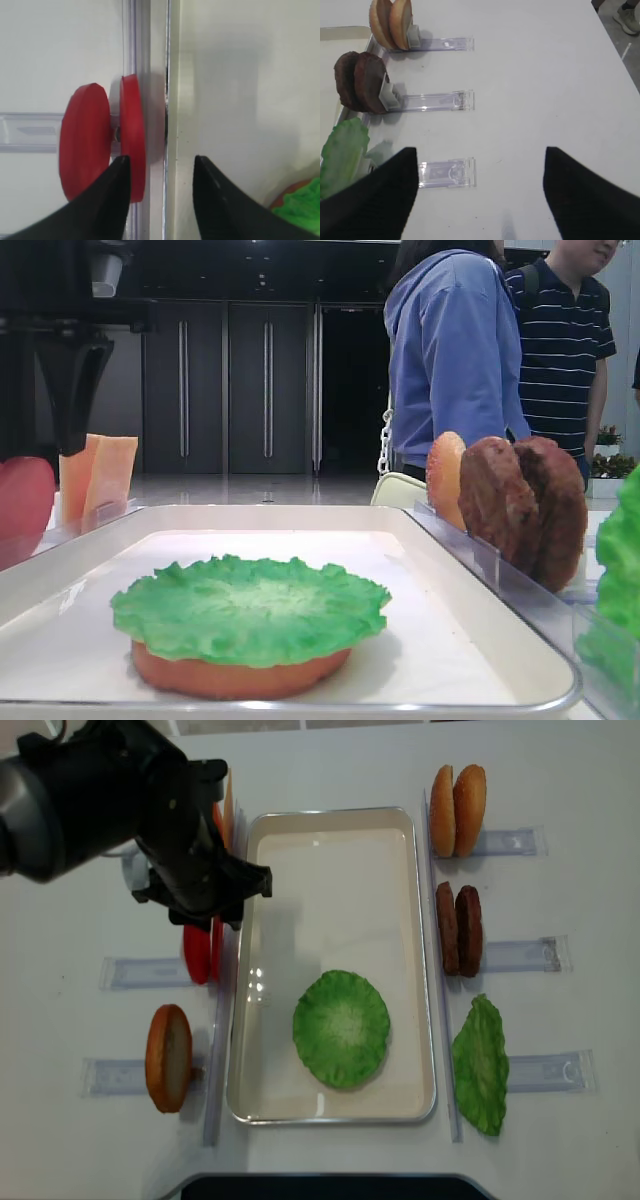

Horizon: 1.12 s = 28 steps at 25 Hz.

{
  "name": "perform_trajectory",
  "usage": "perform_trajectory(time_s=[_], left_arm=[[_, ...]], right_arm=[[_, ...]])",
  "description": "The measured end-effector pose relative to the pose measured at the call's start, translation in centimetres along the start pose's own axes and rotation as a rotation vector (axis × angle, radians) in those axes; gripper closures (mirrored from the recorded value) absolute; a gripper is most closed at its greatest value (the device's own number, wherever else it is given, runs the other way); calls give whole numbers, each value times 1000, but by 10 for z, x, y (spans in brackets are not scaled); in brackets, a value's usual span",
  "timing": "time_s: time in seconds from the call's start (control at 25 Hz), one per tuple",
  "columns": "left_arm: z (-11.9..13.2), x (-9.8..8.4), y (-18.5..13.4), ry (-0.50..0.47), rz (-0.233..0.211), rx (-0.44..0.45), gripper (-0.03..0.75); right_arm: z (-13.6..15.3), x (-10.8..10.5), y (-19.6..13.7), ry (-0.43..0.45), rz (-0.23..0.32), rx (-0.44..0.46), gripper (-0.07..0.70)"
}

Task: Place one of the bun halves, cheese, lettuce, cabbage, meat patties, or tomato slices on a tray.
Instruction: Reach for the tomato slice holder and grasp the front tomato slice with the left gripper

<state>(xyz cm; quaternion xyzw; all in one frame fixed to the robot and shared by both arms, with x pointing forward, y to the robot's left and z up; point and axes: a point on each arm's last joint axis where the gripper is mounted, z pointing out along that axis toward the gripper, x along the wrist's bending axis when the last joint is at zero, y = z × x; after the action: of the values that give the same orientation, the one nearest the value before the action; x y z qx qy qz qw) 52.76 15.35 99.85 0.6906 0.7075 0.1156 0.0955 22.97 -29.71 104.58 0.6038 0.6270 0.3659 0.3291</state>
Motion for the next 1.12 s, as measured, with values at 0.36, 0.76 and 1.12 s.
perform_trajectory(time_s=[0.36, 0.76, 1.12], left_arm=[[18, -2, 2, 48, 29, 34, 391], [32, -3, 0, 79, 45, 69, 391], [32, 1, 0, 120, 63, 73, 580]], right_arm=[[0, 0, 0, 0, 0, 0, 107], [0, 0, 0, 0, 0, 0, 107], [0, 0, 0, 0, 0, 0, 107]])
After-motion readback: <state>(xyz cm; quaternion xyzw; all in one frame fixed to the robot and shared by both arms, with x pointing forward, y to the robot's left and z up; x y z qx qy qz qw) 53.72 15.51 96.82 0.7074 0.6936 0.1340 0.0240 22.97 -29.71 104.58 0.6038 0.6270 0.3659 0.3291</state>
